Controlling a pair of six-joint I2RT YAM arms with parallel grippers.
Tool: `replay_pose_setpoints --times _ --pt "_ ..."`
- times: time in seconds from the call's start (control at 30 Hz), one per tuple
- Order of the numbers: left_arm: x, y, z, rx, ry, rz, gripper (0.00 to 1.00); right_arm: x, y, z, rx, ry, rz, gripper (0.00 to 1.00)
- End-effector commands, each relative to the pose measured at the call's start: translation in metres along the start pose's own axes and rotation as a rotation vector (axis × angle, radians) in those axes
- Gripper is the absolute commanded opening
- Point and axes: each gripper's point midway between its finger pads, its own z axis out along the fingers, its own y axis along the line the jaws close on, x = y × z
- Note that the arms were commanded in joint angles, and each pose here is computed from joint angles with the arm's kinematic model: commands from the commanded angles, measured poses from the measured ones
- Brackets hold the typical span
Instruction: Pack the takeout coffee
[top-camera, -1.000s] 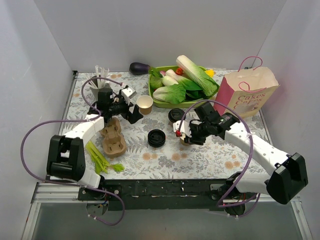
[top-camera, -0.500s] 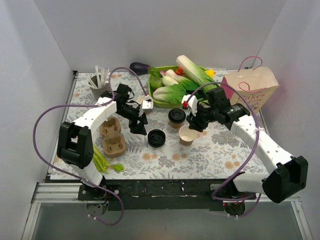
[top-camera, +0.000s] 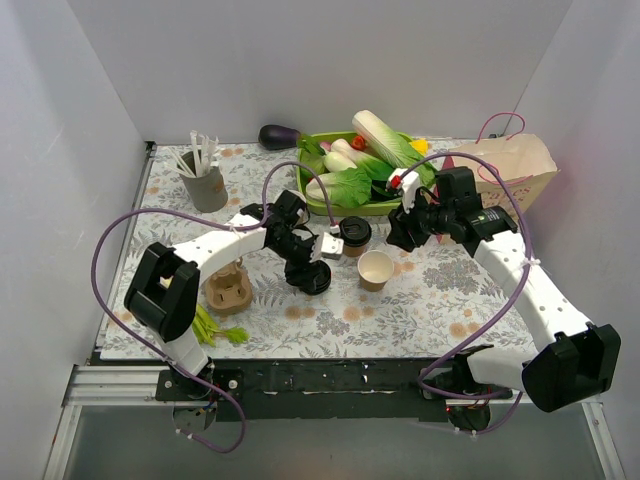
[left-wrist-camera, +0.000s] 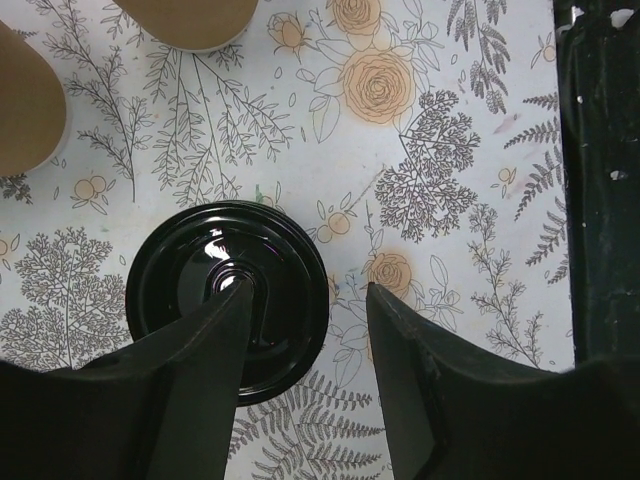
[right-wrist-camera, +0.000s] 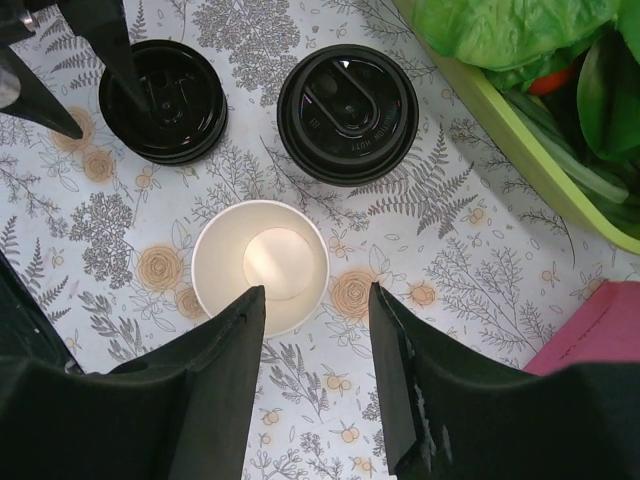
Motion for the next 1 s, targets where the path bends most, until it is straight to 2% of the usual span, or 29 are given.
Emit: replay_pose_setpoints --times 0.0,0.33,0.57,0.77,0.83,0.97 --pt "0.009 0.006 0.01 -0.028 0.037 0.015 0.48 -0.005 0.002 -0.007 0.001 -0.046 0.015 0.54" --pt "0.023 -0.001 0.02 -0.009 0.07 0.026 0.43 0.003 -0.004 -0.005 0.018 -0.034 0.032 0.54" --pt "0.023 0.003 0.021 -0.019 0.073 0.015 0.31 0.006 -0.005 -0.002 0.013 -0.029 0.043 0.53" --pt "0.006 0.002 0.011 -0.026 0.039 -0.029 0.22 0.013 -0.003 0.001 -0.002 -0.005 0.04 0.52" --pt "-0.002 0.0 0.005 -0.035 0.021 -0.037 0.14 0.022 -0.006 0.004 0.005 0.017 0.033 0.52" --pt "-0.015 -0.005 -0.004 -0.053 -0.021 -0.068 0.12 0.033 -0.016 0.009 0.024 0.051 0.023 0.51"
